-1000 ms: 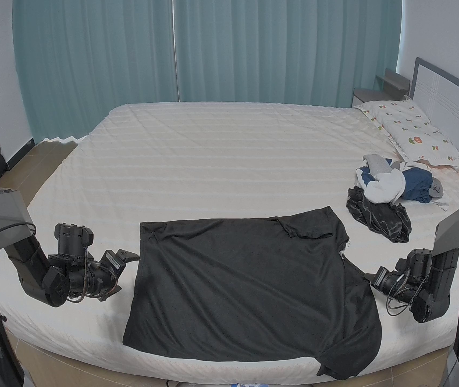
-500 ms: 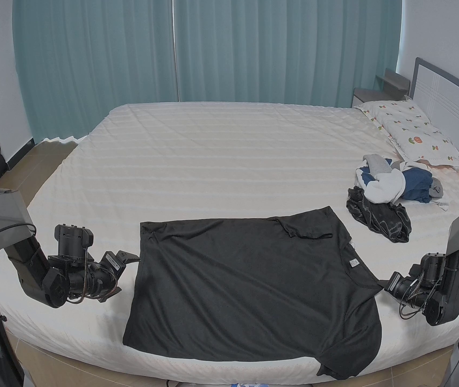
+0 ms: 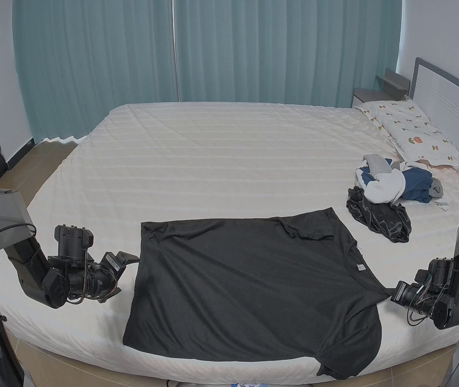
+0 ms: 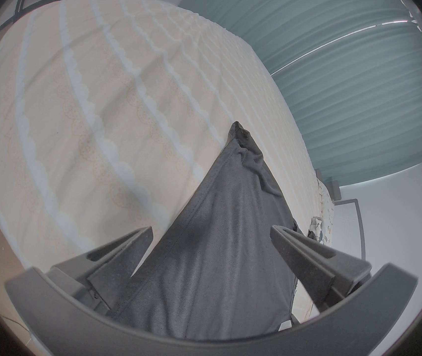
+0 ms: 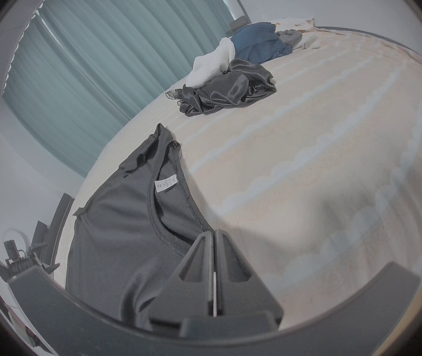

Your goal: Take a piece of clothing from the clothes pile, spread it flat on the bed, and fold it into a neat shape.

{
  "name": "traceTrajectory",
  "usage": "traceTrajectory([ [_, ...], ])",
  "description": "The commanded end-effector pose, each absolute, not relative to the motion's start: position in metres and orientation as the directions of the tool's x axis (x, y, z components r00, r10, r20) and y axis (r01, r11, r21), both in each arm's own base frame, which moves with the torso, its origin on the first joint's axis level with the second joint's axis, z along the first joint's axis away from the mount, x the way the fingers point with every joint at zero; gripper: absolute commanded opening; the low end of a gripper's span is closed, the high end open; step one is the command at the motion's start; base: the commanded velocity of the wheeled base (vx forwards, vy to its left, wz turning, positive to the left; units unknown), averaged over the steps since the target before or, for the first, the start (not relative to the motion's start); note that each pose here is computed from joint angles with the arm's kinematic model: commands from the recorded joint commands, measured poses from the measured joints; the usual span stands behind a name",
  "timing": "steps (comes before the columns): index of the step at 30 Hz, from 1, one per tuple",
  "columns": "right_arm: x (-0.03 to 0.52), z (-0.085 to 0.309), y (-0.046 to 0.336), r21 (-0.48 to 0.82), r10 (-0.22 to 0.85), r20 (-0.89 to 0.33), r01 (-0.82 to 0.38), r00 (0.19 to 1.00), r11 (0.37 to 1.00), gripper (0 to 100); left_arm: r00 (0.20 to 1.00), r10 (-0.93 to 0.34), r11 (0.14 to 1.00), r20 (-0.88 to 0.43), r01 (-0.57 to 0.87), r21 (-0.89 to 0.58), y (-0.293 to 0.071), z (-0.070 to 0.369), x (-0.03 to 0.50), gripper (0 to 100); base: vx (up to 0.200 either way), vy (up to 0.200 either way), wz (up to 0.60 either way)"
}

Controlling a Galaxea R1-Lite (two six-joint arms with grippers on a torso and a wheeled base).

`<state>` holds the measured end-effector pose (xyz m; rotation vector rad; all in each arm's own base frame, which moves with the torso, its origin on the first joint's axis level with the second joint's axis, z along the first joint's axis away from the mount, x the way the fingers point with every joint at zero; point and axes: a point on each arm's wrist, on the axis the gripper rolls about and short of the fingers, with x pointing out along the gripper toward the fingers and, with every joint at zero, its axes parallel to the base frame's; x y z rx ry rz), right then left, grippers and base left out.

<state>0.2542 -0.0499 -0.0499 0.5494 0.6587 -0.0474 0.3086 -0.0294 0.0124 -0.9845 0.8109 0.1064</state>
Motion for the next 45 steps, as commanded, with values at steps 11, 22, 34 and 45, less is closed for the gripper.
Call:
traceTrajectory([
  [11,0.254,-0.050,-0.053,0.470,0.122,-0.589,0.216,0.799,0.856,100,0.692,-0.260,0.587,-0.673,-0.440,-0.680,-0.029,0.009,0.300,100,0.000,0.000,0.00],
  [22,0.255,-0.019,-0.051,0.506,0.115,-0.504,0.185,0.856,0.842,100,0.625,-0.274,0.710,-0.731,-0.381,-0.592,-0.037,-0.002,0.277,100,0.000,0.000,0.00],
  [34,0.256,-0.022,-0.051,0.512,0.120,-0.510,0.188,0.852,0.838,100,0.614,-0.274,0.714,-0.740,-0.386,-0.584,-0.038,-0.004,0.275,100,-0.100,0.000,0.00],
  [45,0.257,-0.027,-0.051,0.514,0.126,-0.521,0.192,0.844,0.836,100,0.561,-0.284,0.821,-0.778,-0.277,-0.500,-0.057,-0.011,0.259,100,0.000,0.000,0.00],
])
